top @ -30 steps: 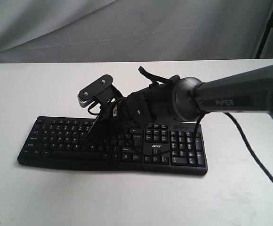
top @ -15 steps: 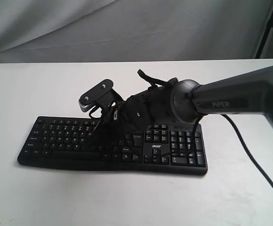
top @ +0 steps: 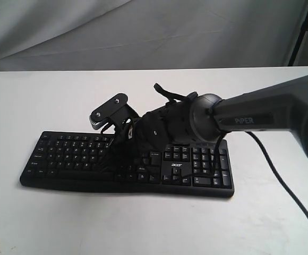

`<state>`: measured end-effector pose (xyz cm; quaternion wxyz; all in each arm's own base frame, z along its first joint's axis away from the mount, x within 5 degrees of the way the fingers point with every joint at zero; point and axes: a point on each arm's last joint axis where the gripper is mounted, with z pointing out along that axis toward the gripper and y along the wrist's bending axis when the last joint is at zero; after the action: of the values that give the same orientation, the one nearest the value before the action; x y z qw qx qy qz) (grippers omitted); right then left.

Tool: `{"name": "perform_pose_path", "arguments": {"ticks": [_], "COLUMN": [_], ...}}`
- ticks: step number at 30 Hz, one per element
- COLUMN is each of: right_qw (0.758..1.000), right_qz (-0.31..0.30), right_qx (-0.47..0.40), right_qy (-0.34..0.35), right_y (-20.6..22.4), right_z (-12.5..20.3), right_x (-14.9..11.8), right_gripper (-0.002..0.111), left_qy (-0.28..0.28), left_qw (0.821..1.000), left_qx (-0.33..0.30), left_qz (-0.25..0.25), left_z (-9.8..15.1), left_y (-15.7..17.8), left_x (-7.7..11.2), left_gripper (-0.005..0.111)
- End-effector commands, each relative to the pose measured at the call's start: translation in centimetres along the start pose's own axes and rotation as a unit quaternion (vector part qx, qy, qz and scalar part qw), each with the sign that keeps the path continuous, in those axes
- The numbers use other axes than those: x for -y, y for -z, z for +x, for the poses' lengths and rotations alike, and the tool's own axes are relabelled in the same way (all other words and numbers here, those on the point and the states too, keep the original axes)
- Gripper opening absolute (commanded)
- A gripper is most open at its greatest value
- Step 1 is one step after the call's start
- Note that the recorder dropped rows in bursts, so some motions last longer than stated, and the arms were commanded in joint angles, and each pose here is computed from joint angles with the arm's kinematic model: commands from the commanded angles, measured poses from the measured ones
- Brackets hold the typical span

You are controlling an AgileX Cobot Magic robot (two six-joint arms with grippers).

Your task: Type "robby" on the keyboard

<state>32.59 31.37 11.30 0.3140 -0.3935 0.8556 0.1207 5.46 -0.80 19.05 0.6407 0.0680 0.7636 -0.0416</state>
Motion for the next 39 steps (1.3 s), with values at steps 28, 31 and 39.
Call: {"name": "perform_pose_path", "arguments": {"ticks": [28,31,39], "right_qw": [0.997,0.997,0.996], "right_qz": [-0.033,-0.036,-0.044], "right_qx": [0.028,0.019,0.022], "right_qy": [0.063,0.065,0.079], "right_y": [2.7,1.9,1.0], "right_z": [-4.4,-3.9,-3.5], "right_x": [-3.9,-4.2,-5.7], "right_gripper": [0.0,0.0,0.0], "left_qy": [-0.001,-0.001,-0.001], "left_qw": [1.0,1.0,1.0], "left_qx": [0.002,0.002,0.002], "left_qz": [0.003,0.003,0.003], "left_z": [0.1,0.1,0.1], "left_y": [0.0,0.0,0.0], "left_x": [0.0,0.0,0.0], "left_gripper": [0.0,0.0,0.0]}}
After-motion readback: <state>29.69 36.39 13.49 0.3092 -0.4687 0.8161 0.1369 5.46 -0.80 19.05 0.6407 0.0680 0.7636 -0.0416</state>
